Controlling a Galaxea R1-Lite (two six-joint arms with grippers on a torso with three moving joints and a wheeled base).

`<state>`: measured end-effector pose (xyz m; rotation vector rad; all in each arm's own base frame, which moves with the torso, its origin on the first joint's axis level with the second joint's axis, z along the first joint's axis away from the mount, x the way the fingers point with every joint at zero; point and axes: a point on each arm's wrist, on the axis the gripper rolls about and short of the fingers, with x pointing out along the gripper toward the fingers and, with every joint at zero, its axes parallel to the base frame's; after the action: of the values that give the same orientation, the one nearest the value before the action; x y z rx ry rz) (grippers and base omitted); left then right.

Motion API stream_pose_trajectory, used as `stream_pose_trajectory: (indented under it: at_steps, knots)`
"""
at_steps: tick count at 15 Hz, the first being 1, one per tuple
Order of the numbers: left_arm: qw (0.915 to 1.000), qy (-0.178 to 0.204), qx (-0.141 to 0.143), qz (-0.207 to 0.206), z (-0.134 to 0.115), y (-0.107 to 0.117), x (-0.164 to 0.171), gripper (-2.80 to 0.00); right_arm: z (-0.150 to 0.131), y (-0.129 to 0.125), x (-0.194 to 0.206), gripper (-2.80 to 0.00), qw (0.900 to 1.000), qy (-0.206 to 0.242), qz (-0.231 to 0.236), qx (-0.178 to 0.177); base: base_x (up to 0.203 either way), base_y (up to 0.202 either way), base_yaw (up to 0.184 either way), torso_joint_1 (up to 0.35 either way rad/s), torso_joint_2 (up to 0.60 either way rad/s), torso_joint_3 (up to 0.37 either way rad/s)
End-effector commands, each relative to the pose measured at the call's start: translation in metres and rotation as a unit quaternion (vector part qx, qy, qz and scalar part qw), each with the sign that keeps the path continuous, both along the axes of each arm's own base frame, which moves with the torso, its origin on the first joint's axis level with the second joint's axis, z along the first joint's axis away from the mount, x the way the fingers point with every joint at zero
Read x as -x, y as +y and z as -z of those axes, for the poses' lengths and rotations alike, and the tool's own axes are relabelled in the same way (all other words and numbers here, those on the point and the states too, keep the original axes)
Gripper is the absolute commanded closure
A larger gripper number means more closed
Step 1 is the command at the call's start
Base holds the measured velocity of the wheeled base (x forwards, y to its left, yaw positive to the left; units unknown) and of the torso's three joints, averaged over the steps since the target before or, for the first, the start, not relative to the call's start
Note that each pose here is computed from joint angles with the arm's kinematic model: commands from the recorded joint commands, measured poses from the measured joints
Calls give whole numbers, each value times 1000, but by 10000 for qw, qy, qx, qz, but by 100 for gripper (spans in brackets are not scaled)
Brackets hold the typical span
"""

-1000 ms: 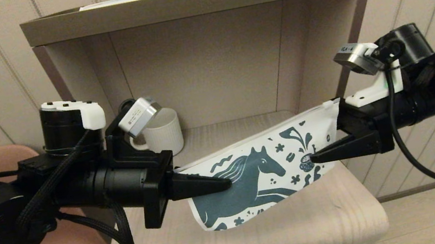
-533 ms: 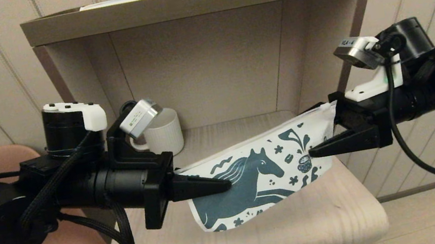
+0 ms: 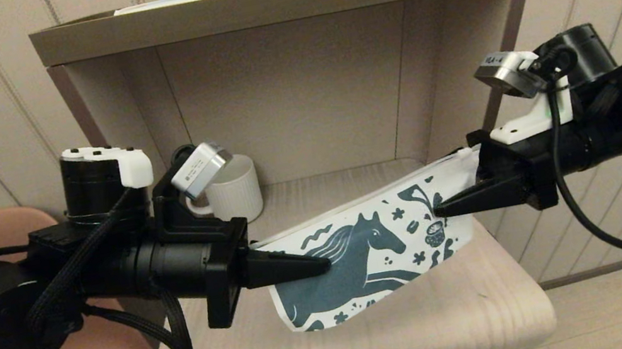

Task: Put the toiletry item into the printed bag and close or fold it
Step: Hand it to the other hand

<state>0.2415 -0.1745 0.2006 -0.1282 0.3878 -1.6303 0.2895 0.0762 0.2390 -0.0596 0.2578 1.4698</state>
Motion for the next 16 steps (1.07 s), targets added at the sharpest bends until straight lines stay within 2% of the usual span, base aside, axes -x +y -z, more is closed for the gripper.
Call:
stream_pose_trajectory:
  at_steps: [1,2,3,16]
  knots:
    - [10000,-6,18,32,-1,0,0,0,0,0,0,0,10000,0,-33,-18,0,0,0,0,0,0]
    - [10000,-13,22,31,-1,0,0,0,0,2,0,0,10000,-1,-62,-17,0,0,0,0,0,0]
    - [10000,-14,25,36,-1,0,1,0,1,5,1,-280,9999,14,-110,-15,0,0,0,0,0,0]
    - [10000,7,12,37,0,0,0,0,-1,5,4,-280,10000,-5,-91,10,0,0,0,0,0,0]
